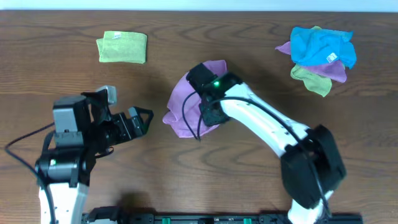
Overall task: Fold the cloth
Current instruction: 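Lay the purple cloth flat while moving the left gripper toward it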
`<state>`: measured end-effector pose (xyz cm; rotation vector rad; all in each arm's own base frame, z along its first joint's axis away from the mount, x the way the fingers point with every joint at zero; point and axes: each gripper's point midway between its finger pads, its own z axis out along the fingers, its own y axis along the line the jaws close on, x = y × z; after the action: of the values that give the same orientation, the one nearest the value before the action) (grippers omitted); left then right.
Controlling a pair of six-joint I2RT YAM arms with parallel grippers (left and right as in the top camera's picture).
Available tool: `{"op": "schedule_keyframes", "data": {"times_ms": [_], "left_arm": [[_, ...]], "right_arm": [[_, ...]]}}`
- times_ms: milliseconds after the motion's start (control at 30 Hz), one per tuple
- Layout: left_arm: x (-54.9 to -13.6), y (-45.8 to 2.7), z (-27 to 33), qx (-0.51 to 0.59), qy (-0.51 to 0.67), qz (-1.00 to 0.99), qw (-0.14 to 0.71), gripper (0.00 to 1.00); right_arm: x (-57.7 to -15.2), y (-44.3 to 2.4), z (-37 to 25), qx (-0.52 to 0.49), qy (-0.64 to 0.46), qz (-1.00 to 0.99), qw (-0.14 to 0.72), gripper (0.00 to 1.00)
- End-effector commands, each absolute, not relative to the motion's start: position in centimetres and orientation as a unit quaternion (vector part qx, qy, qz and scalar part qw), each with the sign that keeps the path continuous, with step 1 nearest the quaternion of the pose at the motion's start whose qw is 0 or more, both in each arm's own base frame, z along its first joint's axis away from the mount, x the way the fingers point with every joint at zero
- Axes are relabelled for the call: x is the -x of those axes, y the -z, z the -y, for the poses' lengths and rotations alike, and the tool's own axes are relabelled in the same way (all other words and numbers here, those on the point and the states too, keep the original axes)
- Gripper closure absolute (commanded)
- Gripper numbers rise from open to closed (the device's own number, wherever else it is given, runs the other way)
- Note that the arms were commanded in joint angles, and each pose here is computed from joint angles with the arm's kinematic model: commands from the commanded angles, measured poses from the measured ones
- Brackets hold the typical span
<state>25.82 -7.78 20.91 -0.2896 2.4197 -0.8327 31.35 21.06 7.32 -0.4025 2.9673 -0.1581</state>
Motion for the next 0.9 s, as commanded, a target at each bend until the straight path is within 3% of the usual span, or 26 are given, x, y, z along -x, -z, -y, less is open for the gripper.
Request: {"op": "schedule_keyframes", "data": {"times_ms": [0,500,867], "left_arm": [[-26.5,-20.0,7.9,0.157,0.327,-0.901,0.239,0.05],[-26.8,-14.2,11.7,0.177,0.371,-0.909,0.070,0.05],[-23.0,-9.6,13.4,0.243,0.410,-0.879,-0.034,0.05]], "right_arm": [[-32.9,-9.3,-18.2,0.091,0.104,-0.984,0.115,0.99],[-34.9,-10.0,-12.7,0.018,0.151,-0.981,0.122,0.99],[-34.8,-9.8,-13.5,0.017,0.128,-0.985,0.117,0.99]]}}
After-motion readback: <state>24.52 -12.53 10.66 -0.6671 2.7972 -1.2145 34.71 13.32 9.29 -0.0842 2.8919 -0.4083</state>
